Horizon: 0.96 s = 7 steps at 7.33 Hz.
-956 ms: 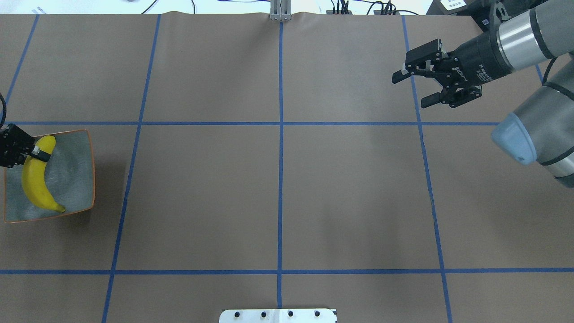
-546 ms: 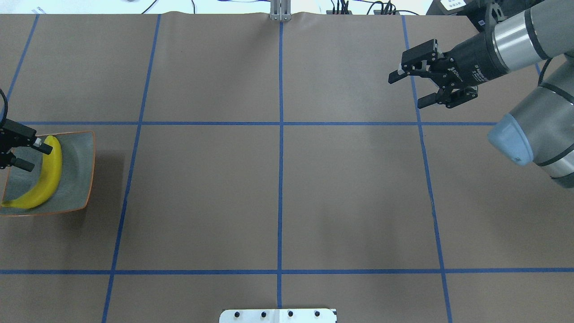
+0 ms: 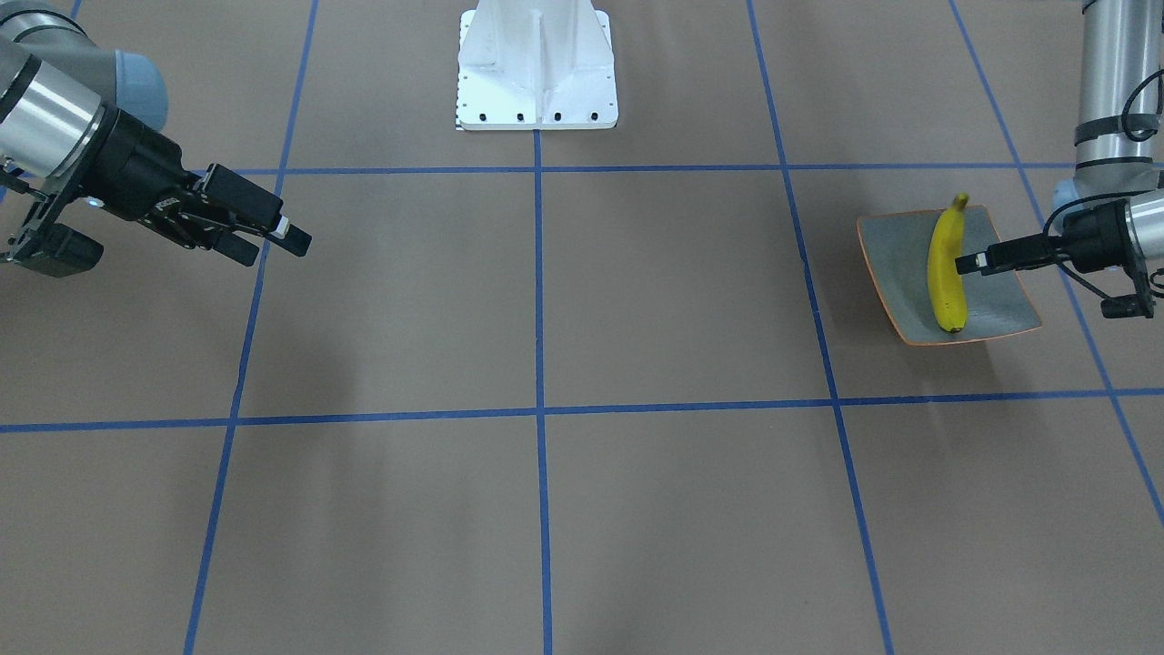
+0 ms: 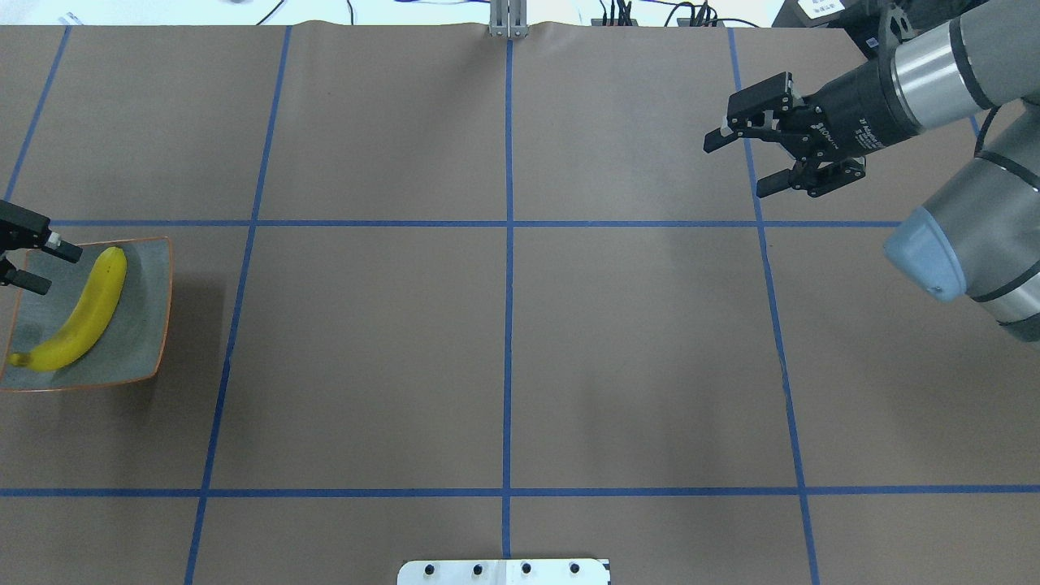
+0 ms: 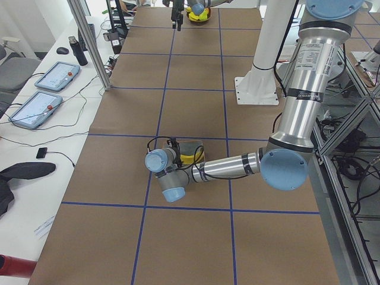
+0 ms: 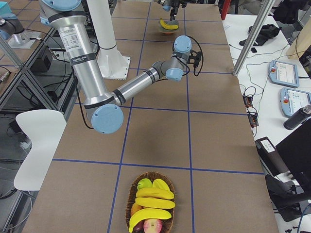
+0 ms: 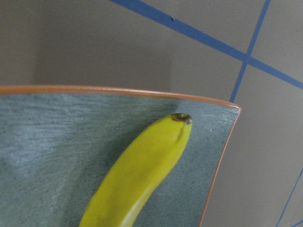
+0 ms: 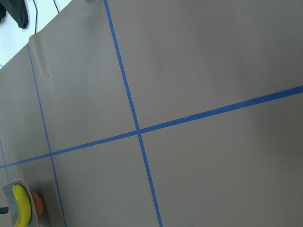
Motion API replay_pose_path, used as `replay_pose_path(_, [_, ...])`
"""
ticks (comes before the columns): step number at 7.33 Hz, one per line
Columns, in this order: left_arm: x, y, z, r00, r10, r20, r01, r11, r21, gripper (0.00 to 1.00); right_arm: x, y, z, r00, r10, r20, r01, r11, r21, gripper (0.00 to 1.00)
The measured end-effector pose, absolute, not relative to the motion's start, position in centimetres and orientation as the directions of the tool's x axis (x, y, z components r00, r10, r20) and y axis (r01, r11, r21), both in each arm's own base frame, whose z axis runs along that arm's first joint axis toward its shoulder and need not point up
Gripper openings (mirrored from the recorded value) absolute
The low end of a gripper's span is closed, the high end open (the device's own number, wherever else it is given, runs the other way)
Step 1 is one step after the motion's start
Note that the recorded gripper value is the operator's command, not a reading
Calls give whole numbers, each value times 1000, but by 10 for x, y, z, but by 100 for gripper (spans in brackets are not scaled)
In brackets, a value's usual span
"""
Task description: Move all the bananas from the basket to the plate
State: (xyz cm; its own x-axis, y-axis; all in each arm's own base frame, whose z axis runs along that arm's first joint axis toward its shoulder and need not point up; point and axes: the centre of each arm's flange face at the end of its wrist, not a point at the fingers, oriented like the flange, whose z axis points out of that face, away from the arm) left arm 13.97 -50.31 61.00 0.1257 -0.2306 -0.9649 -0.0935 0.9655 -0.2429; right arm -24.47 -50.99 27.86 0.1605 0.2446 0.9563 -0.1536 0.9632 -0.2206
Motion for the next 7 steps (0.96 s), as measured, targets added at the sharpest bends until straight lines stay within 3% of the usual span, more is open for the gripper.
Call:
replay_pose_path(3, [93,-524,586,106,-166,-981,75,985,-158,100,-238,-517,299,186,231,955,-256,950,-180,100])
replay_pose_path(7, [80,-548,588,214,5,-977,290,955,69,100,-183,-522,404,368,134,920,-336,942,-2,99])
